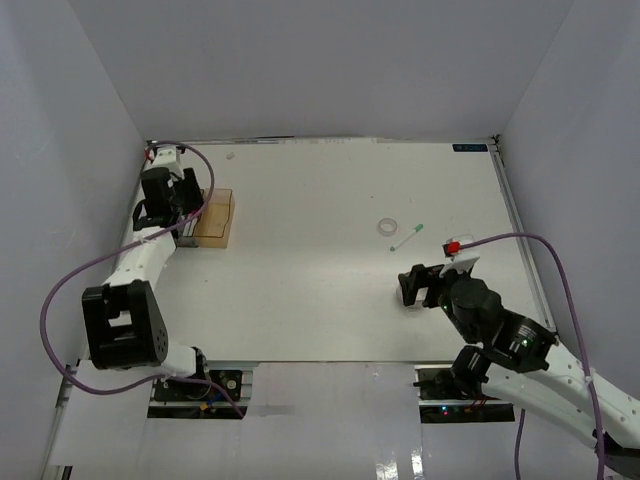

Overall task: Sort the stationery into containers
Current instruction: Move the drawer to the storage box, then pick up the pen from the center of the board.

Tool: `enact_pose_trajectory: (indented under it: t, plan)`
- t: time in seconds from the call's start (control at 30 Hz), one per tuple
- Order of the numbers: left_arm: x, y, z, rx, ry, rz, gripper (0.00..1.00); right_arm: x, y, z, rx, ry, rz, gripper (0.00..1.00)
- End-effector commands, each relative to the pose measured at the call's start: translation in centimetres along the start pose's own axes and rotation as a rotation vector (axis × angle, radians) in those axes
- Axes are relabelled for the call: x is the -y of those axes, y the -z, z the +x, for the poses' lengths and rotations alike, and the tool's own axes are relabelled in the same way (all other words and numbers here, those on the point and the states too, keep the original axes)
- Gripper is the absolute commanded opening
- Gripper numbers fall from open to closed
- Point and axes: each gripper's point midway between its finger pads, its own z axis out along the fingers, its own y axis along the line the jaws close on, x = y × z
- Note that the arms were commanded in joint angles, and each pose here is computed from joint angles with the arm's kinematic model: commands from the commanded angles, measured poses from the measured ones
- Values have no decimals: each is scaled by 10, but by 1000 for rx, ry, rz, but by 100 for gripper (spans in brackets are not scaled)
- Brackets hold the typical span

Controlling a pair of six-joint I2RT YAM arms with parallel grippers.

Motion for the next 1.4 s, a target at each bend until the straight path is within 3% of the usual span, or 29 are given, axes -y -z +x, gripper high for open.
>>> enact_pose_trajectory:
  t: [0.0, 0.13, 0.23, 0.27, 0.43, 0.63, 0.93, 1.3, 1.37]
  plan:
    - [56, 53, -62, 141, 35, 204, 70, 4, -11, -39, 51, -46, 139, 91]
    - [94, 102, -77, 224, -2, 312, 72, 2, -35, -56, 9, -27, 247, 91]
    - [101, 135, -73, 279, 32, 362, 86, 13, -66, -52, -90, -61, 293, 91]
    - [105, 140, -67, 272, 33, 376, 91, 31, -82, -54, -107, -96, 347, 91]
    - [119, 151, -22, 188, 28, 413, 98, 72, -133, -36, -197, -167, 419, 94]
    - [141, 165, -3, 141, 39, 516, 98, 96, -179, -22, -258, -257, 464, 100]
    - [153, 168, 3, 109, 33, 572, 98, 124, -227, 34, -395, -350, 569, 86]
    - [159, 169, 5, 91, 39, 608, 98, 136, -231, 86, -480, -412, 617, 68]
    - [162, 170, 6, 85, 42, 628, 98, 136, -230, 92, -493, -417, 618, 61]
